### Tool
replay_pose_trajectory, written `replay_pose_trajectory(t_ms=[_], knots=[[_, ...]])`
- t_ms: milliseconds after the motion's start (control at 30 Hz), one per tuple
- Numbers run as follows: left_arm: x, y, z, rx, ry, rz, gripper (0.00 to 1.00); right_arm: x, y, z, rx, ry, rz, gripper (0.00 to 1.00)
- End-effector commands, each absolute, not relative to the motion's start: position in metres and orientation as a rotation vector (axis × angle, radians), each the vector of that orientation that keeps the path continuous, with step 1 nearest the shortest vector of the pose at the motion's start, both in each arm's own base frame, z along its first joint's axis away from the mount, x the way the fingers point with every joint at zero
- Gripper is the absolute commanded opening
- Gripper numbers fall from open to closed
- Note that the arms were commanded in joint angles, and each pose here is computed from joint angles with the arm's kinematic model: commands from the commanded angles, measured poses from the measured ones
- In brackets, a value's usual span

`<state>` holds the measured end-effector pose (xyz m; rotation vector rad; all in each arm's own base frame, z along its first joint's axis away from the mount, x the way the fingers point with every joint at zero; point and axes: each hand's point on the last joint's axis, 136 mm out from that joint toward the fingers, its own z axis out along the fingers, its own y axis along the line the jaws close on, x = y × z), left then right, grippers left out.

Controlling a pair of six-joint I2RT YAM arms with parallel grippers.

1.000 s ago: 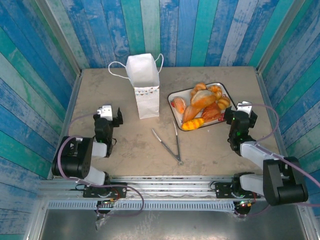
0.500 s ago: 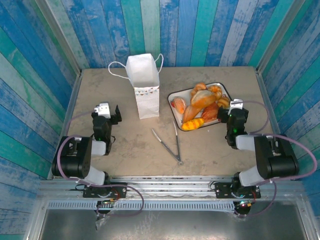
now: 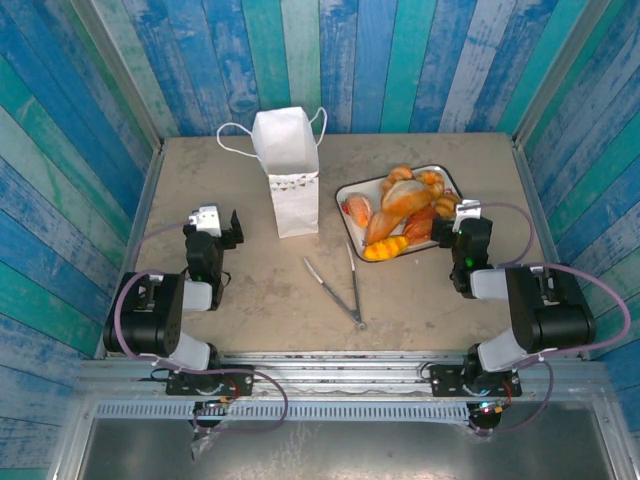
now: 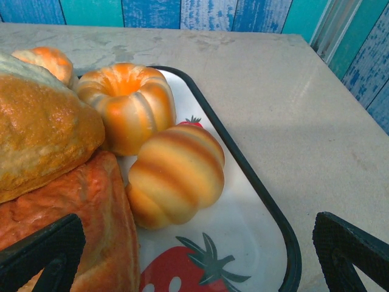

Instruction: Take the fake bread out of the paper bag

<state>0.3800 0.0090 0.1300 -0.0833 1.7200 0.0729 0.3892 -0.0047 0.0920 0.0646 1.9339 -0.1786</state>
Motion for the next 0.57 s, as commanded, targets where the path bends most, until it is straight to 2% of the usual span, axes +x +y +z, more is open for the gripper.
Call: replay_pose_trajectory(t_ms=[0,533], knots=[[0.3826,0.0101,0.1273,-0.085,1.729,0.075,0.94,0.393,-0.0047,0.1014,0.058,1.906,-0.178,1.0],[0.3827,0.0098,0.1273,-0.086,1.729,0.075,0.94,0.3932,-0.0047,0.1017,0.059,1.906,-0.177,1.0]])
